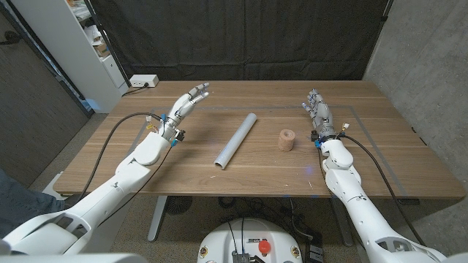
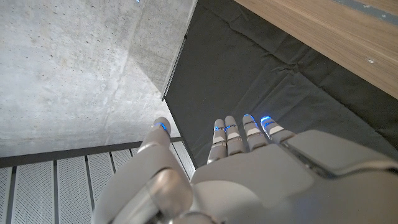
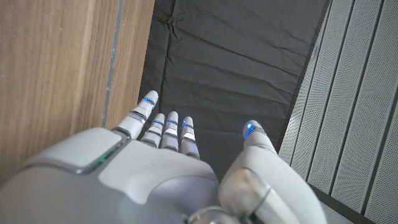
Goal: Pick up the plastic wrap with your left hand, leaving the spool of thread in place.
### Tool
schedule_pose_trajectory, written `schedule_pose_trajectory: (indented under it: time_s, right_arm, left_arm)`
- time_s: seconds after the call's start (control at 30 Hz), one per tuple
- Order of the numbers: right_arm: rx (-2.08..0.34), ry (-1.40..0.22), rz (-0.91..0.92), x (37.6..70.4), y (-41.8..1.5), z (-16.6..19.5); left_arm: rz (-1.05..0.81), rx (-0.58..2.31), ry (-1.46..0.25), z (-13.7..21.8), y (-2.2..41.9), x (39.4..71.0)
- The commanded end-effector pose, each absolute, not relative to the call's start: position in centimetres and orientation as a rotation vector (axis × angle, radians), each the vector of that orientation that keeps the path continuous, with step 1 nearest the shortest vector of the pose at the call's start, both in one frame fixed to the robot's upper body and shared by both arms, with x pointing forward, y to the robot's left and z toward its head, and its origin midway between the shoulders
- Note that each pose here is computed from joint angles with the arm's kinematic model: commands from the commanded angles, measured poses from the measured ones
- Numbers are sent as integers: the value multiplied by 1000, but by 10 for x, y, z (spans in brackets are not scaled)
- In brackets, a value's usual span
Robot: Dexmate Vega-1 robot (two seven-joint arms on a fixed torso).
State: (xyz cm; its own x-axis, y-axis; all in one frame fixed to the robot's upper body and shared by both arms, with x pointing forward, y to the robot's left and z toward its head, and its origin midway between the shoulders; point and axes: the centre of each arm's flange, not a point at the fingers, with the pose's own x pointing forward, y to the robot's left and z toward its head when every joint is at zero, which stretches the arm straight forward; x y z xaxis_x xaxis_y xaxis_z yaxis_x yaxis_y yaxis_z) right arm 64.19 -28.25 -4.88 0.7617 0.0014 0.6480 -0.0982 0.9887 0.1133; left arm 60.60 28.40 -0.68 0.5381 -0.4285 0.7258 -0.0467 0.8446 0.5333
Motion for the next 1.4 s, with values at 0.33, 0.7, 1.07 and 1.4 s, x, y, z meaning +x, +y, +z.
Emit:
schedule_pose_trajectory:
  time_s: [0.33,0.7,1.07,1.4]
  right_arm:
    - [158,-704,46,642,-284,-52]
    - [164,-702,45,643,-281,-55]
    - [173,-710,45,645,-279,-55]
    - [176,-705,44,646,-275,-57]
  left_arm:
    - [-224,681,-989,0,286,601]
    - [-206,771,-978,3,290,599]
    - [-145,960,-984,8,287,590]
    - [-146,1009,-972,7,287,590]
